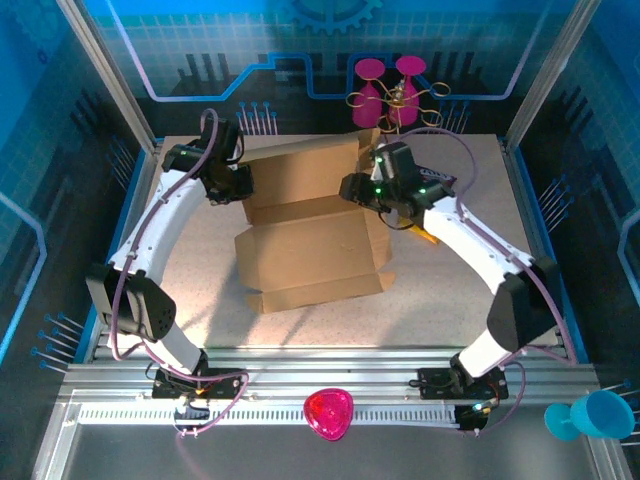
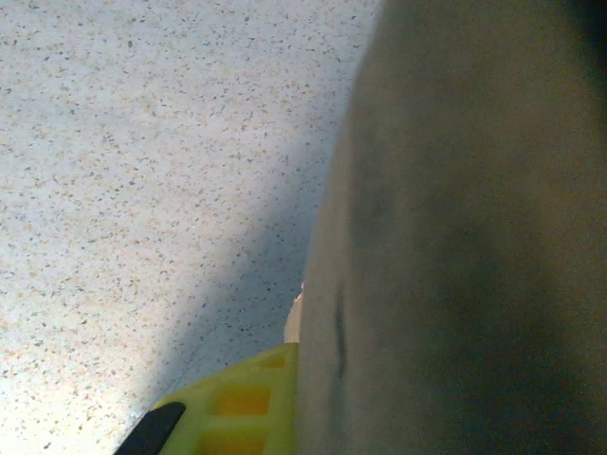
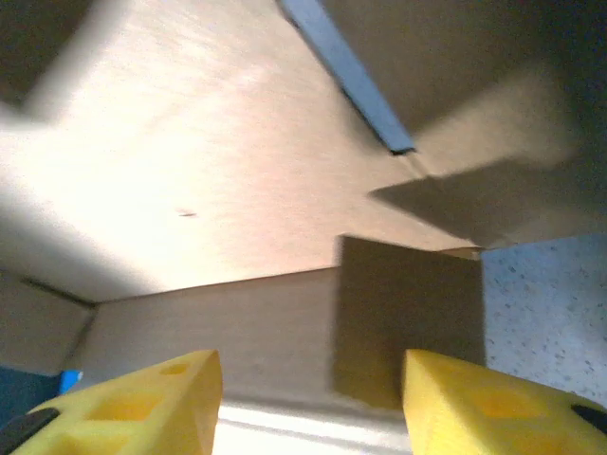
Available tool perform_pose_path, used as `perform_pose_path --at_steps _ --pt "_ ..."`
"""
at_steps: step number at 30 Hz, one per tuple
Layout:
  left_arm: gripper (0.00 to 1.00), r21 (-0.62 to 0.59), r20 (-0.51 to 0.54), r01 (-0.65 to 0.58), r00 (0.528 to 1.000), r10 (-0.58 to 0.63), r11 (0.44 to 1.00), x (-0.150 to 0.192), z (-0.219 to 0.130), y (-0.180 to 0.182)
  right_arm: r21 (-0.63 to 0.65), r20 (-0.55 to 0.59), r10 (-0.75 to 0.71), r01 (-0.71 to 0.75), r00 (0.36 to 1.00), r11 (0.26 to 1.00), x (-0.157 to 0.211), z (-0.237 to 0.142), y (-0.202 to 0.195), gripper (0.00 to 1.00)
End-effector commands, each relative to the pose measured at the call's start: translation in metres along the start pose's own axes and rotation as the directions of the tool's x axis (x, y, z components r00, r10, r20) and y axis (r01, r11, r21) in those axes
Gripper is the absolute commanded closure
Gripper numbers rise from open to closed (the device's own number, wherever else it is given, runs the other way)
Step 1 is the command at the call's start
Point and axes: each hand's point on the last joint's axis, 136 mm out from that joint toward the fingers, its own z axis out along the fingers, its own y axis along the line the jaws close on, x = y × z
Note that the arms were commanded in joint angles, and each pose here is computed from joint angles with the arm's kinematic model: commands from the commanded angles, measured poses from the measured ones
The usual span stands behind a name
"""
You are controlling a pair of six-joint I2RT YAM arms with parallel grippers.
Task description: Fold the paper box
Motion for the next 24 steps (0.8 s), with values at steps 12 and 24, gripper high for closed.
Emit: perform_pose_path --at_steps 12,24 --pt "1.0 0.098 0.012 0.015 1.0 -0.016 0.995 -0.014 -0.014 -0.006 -0.092 0.397 -0.154 0.206 0.905 0.974 -0.1 -0.147 -0.028 0.51" --pt "1.0 0.103 0.001 0.01 1.0 -0.01 0.995 -0.014 -0.017 -0.008 0.117 0.248 -0.558 0.548 0.792 0.829 -0.095 -0.092 -0.008 0.42"
